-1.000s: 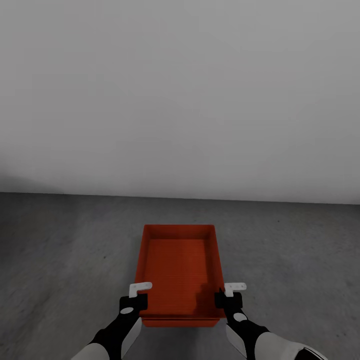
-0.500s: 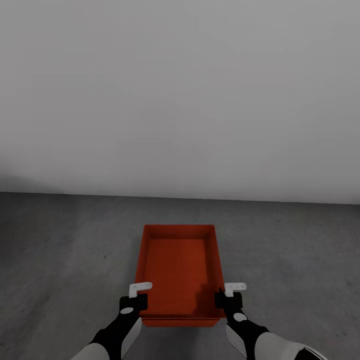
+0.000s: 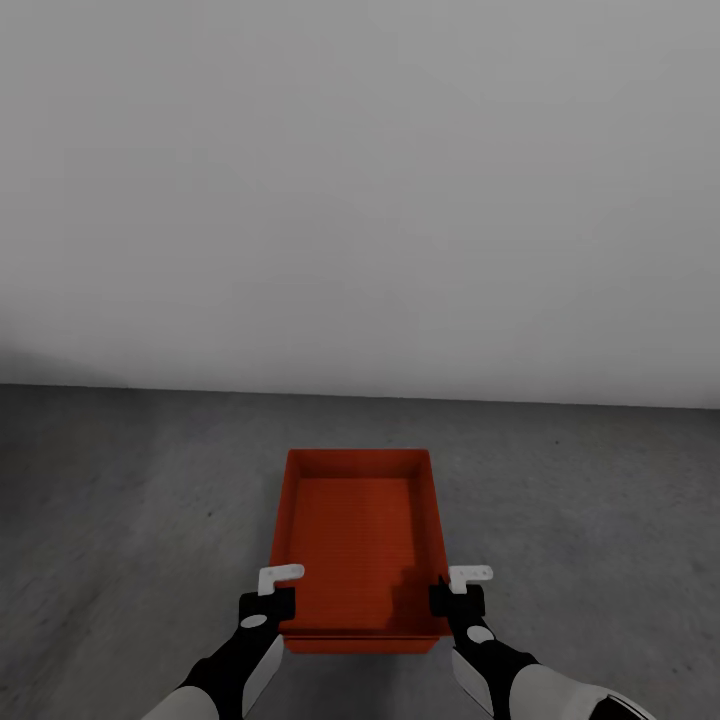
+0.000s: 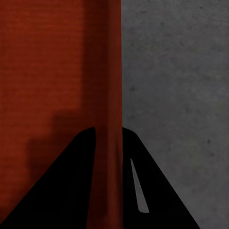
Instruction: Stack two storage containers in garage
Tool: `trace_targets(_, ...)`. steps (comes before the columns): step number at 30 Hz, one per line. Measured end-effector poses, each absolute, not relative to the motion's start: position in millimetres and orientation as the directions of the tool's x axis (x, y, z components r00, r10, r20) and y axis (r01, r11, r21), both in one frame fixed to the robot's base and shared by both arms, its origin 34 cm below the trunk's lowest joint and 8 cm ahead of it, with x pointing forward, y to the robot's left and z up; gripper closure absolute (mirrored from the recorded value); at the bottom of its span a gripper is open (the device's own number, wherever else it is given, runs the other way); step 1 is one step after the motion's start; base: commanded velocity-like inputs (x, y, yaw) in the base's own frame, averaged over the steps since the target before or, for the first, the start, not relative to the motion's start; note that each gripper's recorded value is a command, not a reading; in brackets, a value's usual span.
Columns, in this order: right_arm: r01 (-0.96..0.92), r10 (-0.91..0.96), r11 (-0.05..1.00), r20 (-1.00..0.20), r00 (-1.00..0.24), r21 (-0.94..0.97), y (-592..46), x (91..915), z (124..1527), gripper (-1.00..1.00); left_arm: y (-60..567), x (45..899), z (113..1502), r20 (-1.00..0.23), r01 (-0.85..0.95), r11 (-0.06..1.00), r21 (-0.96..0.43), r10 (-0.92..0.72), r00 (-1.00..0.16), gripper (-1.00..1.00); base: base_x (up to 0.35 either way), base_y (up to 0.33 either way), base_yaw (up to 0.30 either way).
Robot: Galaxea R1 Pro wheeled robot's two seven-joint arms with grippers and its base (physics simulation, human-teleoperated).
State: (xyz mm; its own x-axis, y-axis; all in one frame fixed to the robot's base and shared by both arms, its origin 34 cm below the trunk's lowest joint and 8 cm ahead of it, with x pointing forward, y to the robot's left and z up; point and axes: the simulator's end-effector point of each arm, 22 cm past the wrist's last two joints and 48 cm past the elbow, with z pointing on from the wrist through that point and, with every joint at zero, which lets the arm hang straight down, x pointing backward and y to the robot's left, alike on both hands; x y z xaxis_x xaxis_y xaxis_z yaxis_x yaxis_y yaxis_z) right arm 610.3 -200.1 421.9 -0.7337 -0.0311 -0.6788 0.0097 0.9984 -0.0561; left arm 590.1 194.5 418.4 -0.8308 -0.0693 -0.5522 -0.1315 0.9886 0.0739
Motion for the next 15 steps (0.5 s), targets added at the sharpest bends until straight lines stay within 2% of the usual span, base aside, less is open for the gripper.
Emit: trace_targets(15, 0.01, -0.031, 0.998, -0.687, -0.726, -0.056, -200.2, 608.7, 415.0, 1.0, 194.4, 588.4, 411.4, -0.561, -0.134, 0.988, 0.074, -0.069, -0.825, 1.0, 0.0, 0.0, 0.0)
